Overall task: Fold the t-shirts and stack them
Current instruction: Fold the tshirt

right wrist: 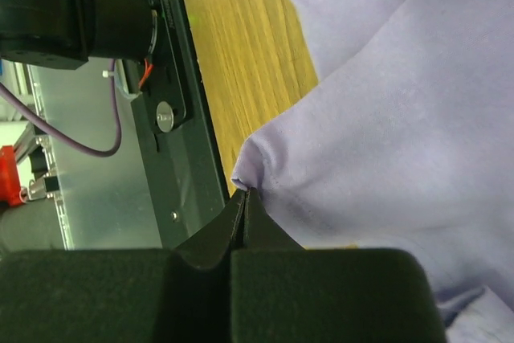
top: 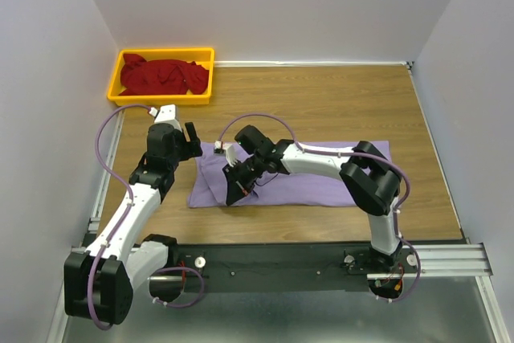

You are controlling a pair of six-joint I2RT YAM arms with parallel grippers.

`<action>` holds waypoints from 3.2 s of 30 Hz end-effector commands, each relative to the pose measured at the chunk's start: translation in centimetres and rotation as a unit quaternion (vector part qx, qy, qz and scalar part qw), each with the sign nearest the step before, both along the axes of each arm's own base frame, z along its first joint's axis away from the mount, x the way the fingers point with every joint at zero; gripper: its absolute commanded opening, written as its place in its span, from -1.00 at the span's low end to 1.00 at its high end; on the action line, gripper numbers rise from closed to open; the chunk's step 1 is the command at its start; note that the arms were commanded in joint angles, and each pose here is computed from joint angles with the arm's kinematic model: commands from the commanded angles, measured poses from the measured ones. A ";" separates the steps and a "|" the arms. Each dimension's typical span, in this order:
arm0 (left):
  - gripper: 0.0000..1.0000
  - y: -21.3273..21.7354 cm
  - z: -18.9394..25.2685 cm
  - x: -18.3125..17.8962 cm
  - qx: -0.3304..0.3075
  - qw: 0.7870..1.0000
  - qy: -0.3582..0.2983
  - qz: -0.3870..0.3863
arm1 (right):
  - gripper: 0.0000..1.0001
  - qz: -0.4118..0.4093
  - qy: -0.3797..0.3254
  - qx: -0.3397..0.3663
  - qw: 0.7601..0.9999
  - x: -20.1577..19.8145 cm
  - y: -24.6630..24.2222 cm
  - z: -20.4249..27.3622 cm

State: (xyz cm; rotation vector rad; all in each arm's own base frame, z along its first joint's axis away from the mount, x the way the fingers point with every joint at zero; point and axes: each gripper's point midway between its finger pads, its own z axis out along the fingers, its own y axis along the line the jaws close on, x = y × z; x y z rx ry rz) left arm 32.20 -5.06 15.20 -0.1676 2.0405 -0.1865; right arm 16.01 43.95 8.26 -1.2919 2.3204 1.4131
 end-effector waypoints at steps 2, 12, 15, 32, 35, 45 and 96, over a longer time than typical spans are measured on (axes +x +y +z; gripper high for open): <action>0.66 -0.3 0.8 0.4 -0.003 1.000 -0.004 -0.007 | -0.95 0.014 0.027 -0.027 0.999 -1.1 -0.1 -1.4; 0.66 -0.4 0.2 0.5 -0.004 1.000 0.007 -0.008 | -0.89 -0.002 -0.009 -0.090 0.996 -0.3 -2.1 -1.8; 0.66 -0.5 0.2 0.5 -0.004 1.000 0.009 -0.009 | -0.76 0.016 -0.009 -0.092 0.996 -0.9 -2.6 -0.5; 0.66 -0.4 0.0 0.5 -0.003 1.000 0.013 -0.008 | -0.35 -0.248 -0.235 -0.265 0.902 9.4 -7.1 -0.4; 0.66 -0.3 0.1 0.5 -0.002 1.000 0.011 -0.003 | -0.30 -0.271 -0.238 -0.274 0.892 9.5 -7.1 -0.7; 0.66 1.9 0.1 0.1 0.006 0.998 0.016 0.067 | -0.21 -0.300 -0.271 -0.299 0.864 9.4 -5.6 -2.2; 0.66 1.9 0.1 0.1 0.005 0.998 0.015 0.063 | 0.00 -0.477 0.019 -0.149 0.866 8.4 -10.9 -0.3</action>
